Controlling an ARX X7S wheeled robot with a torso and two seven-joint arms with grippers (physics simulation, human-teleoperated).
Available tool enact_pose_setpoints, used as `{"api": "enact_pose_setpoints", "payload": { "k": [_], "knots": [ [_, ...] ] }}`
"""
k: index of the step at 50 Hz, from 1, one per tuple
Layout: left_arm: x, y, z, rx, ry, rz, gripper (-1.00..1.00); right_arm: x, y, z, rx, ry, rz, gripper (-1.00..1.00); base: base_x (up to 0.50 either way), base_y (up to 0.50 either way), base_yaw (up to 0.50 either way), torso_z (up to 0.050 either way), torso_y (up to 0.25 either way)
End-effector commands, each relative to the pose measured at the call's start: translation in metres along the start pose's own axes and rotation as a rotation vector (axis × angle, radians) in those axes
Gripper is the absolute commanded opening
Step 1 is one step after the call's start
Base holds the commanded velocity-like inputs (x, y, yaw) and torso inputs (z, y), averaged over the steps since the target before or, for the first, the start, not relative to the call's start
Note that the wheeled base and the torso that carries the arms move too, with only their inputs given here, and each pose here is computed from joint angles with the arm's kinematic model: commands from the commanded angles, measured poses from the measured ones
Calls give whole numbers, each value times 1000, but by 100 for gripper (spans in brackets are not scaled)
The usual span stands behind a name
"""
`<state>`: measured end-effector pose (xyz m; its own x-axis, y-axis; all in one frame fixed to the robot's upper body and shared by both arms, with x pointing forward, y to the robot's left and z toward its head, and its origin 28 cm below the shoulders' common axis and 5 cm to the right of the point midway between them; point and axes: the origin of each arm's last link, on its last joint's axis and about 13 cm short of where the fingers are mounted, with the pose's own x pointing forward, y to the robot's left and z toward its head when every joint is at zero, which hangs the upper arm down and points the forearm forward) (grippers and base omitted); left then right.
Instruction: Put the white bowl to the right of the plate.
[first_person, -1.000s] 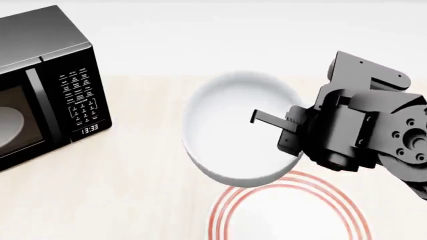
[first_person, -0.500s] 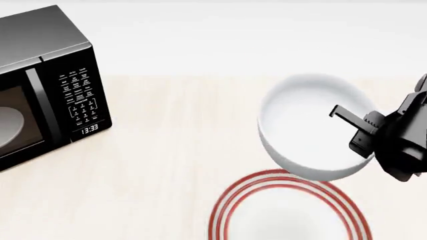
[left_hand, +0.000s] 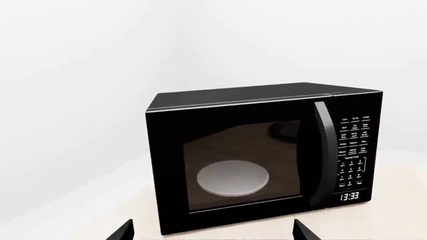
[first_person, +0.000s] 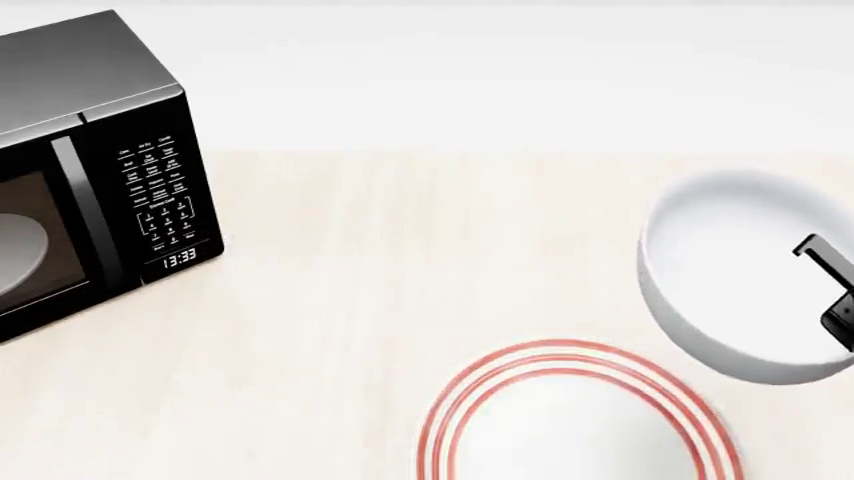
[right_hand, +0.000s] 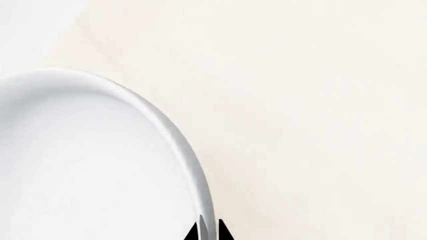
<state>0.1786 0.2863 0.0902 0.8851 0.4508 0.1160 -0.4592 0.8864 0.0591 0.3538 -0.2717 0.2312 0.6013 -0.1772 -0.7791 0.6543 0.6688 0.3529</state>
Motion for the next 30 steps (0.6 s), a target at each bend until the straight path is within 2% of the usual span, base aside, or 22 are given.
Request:
{"api": "enact_pose_setpoints", "payload": {
  "k": [1, 30],
  "knots": [
    [1, -2, -2, 5, 6, -4, 100, -1, -18, 12, 100, -50, -12, -100, 0, 0, 0, 0, 0],
    [1, -3, -4, 13, 7, -9, 100, 9, -66, 18, 244, -91, -113, -100, 0, 0, 0, 1, 0]
  ]
}}
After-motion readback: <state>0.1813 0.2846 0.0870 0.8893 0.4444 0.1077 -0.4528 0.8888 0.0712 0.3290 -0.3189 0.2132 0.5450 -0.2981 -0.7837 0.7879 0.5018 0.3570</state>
